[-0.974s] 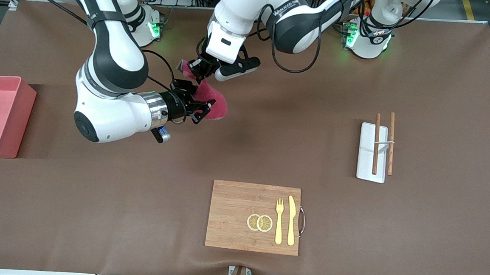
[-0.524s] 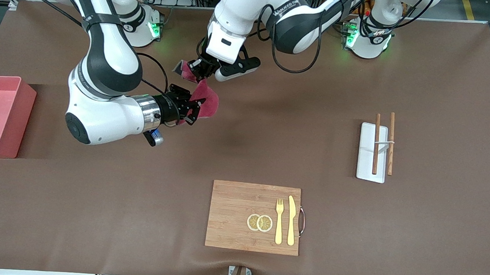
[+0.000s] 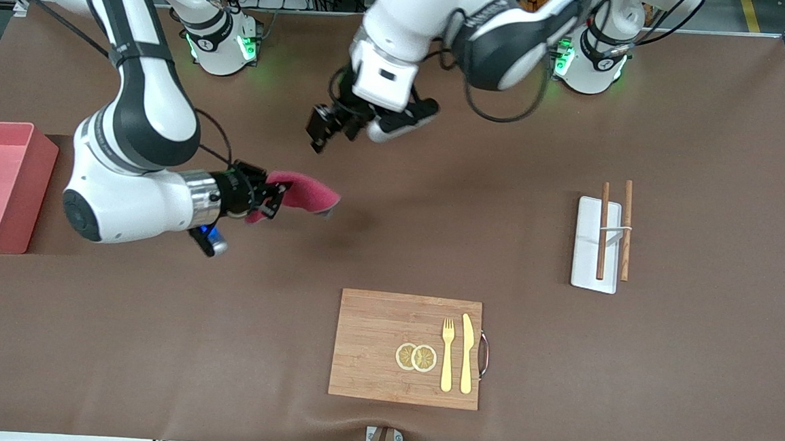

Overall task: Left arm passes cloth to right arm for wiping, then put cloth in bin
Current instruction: 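Release the cloth from the left gripper while the right gripper pulls away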

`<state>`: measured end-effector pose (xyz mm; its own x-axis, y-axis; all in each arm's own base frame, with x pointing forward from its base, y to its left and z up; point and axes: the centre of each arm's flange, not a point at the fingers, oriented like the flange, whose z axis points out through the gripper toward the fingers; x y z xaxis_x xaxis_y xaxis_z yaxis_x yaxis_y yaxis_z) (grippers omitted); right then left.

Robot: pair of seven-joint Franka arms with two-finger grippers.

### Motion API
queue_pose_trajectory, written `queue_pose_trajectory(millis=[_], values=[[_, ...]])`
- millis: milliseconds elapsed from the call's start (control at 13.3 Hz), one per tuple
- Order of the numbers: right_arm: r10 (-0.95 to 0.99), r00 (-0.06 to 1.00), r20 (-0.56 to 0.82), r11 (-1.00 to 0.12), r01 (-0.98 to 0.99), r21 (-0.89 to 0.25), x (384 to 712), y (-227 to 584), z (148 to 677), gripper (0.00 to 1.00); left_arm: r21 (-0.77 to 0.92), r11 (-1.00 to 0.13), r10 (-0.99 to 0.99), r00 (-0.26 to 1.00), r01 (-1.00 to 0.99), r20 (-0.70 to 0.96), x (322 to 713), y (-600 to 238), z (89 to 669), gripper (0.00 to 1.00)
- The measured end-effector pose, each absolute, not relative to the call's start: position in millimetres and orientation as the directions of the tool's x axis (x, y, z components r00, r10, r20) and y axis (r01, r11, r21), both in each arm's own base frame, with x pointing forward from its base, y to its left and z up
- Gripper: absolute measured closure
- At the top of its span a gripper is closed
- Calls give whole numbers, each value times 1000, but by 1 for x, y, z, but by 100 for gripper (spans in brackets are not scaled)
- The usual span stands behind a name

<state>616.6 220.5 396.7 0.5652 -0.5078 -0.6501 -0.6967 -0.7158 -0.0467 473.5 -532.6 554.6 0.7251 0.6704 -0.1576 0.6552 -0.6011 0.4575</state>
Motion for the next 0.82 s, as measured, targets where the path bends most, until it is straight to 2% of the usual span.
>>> queue_pose_trajectory(millis=[150, 449, 674, 824], values=[[-485, 654, -581, -753, -650, -104, 626, 221, 367, 98, 424, -566, 728, 670, 707, -144, 508, -489, 560, 0], [-451, 776, -441, -823, -553, -131, 625, 238, 300, 98, 369, -480, 822, 555, 796, -128, 573, -401, 557, 0], [-416, 847, -331, -886, -460, -63, 630, 207, 273, 98, 358, -414, 871, 478, 837, -113, 606, -340, 563, 0], [-349, 883, -313, -918, -390, -78, 640, 165, 271, 98, 344, -409, 884, 461, 845, -82, 625, -289, 569, 0]])
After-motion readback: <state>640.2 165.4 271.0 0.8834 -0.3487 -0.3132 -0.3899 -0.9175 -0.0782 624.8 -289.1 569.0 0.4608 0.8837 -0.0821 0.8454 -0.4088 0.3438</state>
